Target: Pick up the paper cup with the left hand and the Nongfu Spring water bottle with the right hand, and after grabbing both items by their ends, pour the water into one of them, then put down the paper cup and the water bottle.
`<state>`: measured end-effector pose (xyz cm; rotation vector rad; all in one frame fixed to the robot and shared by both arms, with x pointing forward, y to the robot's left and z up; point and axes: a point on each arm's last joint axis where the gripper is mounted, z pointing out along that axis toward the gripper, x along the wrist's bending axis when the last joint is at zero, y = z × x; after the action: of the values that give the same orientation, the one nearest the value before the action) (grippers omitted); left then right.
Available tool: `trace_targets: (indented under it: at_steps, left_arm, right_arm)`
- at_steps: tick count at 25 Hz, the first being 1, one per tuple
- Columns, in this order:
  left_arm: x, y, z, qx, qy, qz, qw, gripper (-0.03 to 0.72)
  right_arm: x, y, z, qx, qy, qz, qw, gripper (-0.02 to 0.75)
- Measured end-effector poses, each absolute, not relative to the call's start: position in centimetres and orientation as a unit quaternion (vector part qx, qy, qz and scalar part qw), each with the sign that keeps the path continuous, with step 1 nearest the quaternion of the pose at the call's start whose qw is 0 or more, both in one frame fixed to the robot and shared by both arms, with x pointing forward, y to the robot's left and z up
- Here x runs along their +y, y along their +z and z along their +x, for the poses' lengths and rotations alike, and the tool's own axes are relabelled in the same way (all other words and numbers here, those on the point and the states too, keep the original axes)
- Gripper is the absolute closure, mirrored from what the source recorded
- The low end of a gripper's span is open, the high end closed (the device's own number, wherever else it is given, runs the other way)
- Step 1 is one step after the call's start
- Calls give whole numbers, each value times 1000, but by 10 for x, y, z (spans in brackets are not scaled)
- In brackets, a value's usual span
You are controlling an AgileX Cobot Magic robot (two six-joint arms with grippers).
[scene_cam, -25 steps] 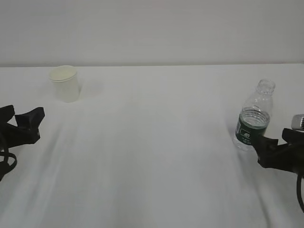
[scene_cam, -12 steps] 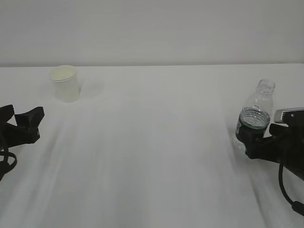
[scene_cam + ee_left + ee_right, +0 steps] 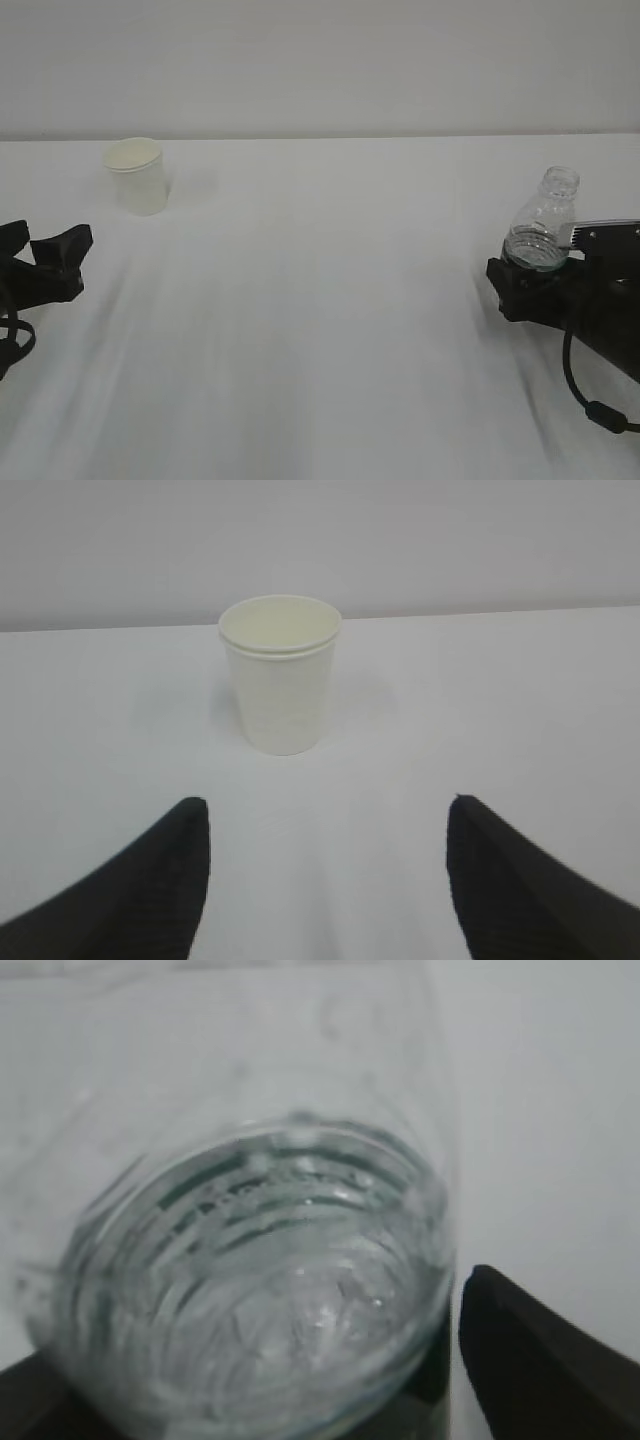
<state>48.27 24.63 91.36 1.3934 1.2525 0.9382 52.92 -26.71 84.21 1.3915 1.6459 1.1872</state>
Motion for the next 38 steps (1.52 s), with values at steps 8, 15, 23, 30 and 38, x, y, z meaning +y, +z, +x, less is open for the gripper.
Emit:
trace_targets:
  at_steps: [8, 15, 23, 30, 38]
  left_arm:
    - [246, 914, 483, 517, 388, 576, 500, 151]
    - [246, 914, 483, 517, 388, 576, 500, 151]
    - [246, 914, 483, 517, 388, 576, 500, 151]
    - [246, 914, 483, 517, 388, 576, 500, 151]
    - [246, 914, 483, 517, 388, 576, 500, 151]
  right_arm:
    - [-266, 843, 535, 627, 461, 529, 337, 86]
    - [-266, 843, 535, 627, 461, 530, 337, 91]
    - [-266, 843, 535, 629, 463, 527, 335, 173]
    - [-265, 843, 535, 630, 463, 526, 334, 200]
    - [-265, 843, 535, 630, 464, 525, 335, 262]
